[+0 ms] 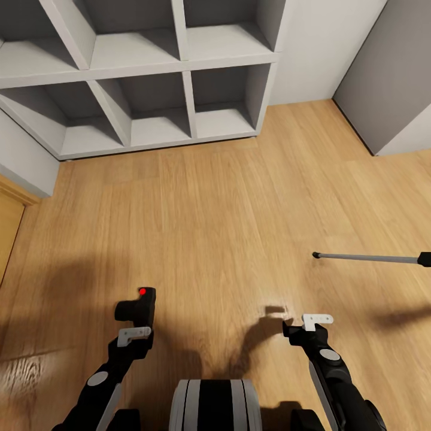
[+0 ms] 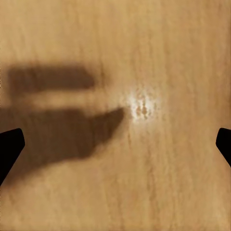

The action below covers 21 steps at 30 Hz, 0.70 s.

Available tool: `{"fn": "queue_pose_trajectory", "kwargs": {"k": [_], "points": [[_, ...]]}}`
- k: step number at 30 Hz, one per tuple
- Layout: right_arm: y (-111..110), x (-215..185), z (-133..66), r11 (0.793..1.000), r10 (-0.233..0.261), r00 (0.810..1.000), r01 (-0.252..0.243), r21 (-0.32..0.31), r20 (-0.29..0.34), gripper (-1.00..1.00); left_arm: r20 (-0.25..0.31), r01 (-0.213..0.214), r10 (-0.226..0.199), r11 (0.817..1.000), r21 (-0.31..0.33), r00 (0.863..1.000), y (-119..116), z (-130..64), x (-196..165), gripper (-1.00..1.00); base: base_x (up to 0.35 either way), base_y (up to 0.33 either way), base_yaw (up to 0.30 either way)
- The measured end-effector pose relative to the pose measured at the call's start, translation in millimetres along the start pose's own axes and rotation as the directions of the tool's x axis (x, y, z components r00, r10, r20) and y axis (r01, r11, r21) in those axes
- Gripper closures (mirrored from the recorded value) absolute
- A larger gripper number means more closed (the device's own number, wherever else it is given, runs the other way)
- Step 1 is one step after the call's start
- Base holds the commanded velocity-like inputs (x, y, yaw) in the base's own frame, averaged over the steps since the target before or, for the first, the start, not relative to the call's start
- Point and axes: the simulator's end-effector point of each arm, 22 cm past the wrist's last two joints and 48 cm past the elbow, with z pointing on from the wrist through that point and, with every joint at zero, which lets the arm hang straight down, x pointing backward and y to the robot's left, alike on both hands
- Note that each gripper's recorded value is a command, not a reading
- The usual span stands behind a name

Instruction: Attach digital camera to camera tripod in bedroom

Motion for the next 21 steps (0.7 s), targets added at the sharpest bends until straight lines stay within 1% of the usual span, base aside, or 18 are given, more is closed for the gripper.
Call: {"fn": "queue_pose_trajectory", "kwargs": {"k": [5, 6, 7, 13, 18, 21], "points": [[0.0, 0.0, 0.0, 1.000, 0.000, 1.000, 0.000, 0.000, 0.000, -1.00, -0.014, -0.005, 0.005, 1.000, -0.006, 1.000, 2.1, 2.2, 15.7, -1.00, 0.000, 0.000, 0.000], [0.3, 0.0, 0.0, 1.000, 0.000, 1.000, 0.000, 0.000, 0.000, -1.00, -0.015, -0.024, 0.024, 1.000, -0.013, 1.000, 4.5, 3.6, 26.0, -1.00, 0.000, 0.000, 0.000], [0.2, -0.1, 0.0, 1.000, 0.000, 1.000, 0.000, 0.000, 0.000, -1.00, -0.012, -0.034, 0.033, 0.999, -0.015, 0.999, 5.2, 4.0, 28.8, -1.00, 0.000, 0.000, 0.000], [0.2, -0.1, 0.0, 1.000, 0.000, 1.000, 0.000, 0.000, 0.001, -1.00, 0.021, -0.086, 0.087, 0.996, -0.020, 0.996, 6.1, 4.9, 32.6, -1.00, 0.000, 0.000, 0.000], [0.2, 0.1, 0.1, 1.000, 0.000, 1.000, 0.000, 0.000, 0.000, -1.00, 0.035, -0.108, 0.109, 0.994, -0.021, 0.993, 5.8, 4.9, 32.4, -1.00, 0.000, 0.000, 0.000], [0.6, 0.6, 0.1, 1.000, 0.000, 1.000, 0.000, 0.000, -0.001, -1.00, 0.039, -0.114, 0.114, 0.993, -0.022, 0.993, 6.0, 4.9, 31.9, -1.00, 0.000, 0.000, 0.000]]}}
